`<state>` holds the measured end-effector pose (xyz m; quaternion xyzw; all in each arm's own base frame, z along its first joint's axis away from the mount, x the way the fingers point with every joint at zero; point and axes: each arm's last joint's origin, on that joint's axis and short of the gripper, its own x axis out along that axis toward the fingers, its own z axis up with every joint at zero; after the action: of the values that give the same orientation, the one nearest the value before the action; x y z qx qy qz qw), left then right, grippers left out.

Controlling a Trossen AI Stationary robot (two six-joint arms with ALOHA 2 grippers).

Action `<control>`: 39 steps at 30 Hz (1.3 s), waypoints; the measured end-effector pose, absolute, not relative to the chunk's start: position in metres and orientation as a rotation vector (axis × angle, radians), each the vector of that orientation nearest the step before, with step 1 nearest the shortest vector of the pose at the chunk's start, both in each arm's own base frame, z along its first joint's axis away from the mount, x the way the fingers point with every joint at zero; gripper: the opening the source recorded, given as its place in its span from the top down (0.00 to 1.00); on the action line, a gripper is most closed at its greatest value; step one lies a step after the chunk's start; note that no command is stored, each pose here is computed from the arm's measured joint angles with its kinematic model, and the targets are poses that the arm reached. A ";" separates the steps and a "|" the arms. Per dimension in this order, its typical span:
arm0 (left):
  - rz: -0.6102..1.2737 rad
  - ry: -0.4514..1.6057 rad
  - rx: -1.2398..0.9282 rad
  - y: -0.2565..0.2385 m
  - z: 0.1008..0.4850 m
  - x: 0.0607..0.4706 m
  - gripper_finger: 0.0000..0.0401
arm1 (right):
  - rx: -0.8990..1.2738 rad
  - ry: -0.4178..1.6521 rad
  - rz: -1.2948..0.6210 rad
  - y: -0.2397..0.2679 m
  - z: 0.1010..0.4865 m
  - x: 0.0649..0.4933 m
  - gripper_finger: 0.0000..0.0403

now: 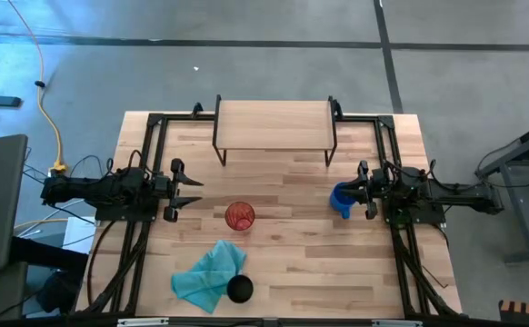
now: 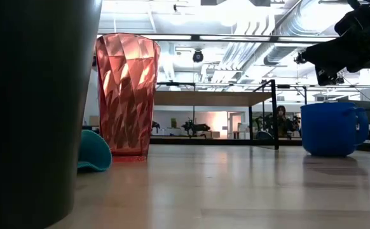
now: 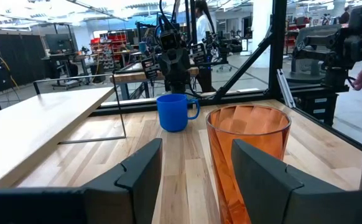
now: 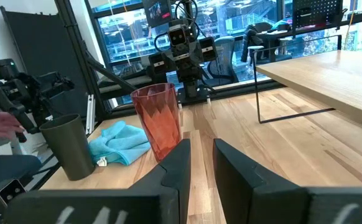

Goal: Stack small to large cups/mugs on shelf

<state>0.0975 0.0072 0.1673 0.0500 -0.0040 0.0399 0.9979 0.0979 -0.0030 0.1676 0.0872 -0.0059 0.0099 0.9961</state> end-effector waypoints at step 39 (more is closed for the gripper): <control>-0.147 -0.528 -0.622 0.005 0.216 0.084 0.55 | 0.840 -0.116 0.055 -0.003 0.178 0.097 0.86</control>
<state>0.0839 0.0049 0.2158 -0.3021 -0.2567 -0.0714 0.9153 0.0972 -0.0035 0.1783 0.4077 -0.0561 0.0268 0.9110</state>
